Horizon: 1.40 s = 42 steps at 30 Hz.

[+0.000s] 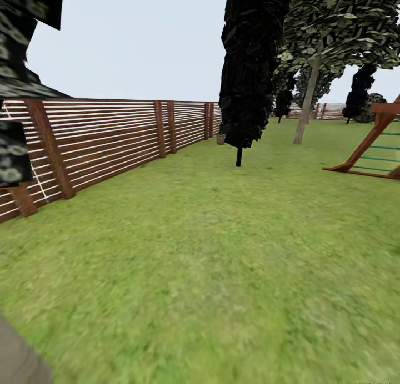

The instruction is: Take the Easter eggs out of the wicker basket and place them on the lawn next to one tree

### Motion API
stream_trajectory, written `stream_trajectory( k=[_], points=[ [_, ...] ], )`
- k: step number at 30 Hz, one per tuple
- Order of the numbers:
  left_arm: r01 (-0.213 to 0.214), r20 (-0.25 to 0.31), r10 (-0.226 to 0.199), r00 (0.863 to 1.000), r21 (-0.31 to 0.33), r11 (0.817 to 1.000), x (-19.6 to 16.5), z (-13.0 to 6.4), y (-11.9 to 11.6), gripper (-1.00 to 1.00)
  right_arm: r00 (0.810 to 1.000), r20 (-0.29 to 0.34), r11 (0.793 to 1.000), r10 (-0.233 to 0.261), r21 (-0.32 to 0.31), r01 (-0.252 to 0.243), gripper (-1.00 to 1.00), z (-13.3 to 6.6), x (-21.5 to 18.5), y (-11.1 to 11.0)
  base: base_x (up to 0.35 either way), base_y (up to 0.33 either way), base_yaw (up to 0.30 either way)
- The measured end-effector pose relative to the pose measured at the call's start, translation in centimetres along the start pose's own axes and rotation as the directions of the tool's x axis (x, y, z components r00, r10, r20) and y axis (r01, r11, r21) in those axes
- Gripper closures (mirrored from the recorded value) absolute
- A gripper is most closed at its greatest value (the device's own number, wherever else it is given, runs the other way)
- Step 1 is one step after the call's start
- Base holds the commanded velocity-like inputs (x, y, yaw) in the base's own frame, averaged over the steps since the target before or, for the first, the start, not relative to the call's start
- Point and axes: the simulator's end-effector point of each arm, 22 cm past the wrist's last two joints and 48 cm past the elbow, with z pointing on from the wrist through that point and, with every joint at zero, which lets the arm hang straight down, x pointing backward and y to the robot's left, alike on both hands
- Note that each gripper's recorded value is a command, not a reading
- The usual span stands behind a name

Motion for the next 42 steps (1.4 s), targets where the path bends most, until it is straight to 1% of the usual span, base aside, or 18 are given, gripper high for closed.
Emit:
stream_trajectory(
  k=[3, 8, 36, 42],
  points=[
    [0.0, -0.001, 0.0, 1.0, 0.0, 1.0, 0.01, 0.0, 0.0, -1.0, 1.0, 0.0, 1.0, 0.001, 0.0, -0.001, -1.0, 0.0, 0.0, 0.0, 0.328, 0.0, -0.214],
    [0.0, -0.001, 0.0, 1.0, 0.0, 1.0, 0.02, 0.0, 0.0, -1.0, 1.0, 0.0, 1.0, 0.003, 0.001, -0.003, -1.0, 0.0, -0.01, -0.01, 0.333, 0.0, -0.042],
    [-0.001, -0.001, 0.001, 1.0, 0.001, 1.0, 0.03, 0.0, -0.11, -1.0, 1.0, -0.001, 1.0, 0.003, 0.005, -0.003, -1.0, -0.01, 0.03, -0.38, 0.336, 0.0, -0.001],
    [-0.001, -0.001, 0.001, 1.0, 0.001, 1.0, 0.03, 0.0, -0.12, -1.0, 1.0, -0.002, 1.0, 0.004, 0.007, -0.004, -1.0, -0.01, 0.04, -0.46, 0.337, 0.0, 0.075]
  ],
)
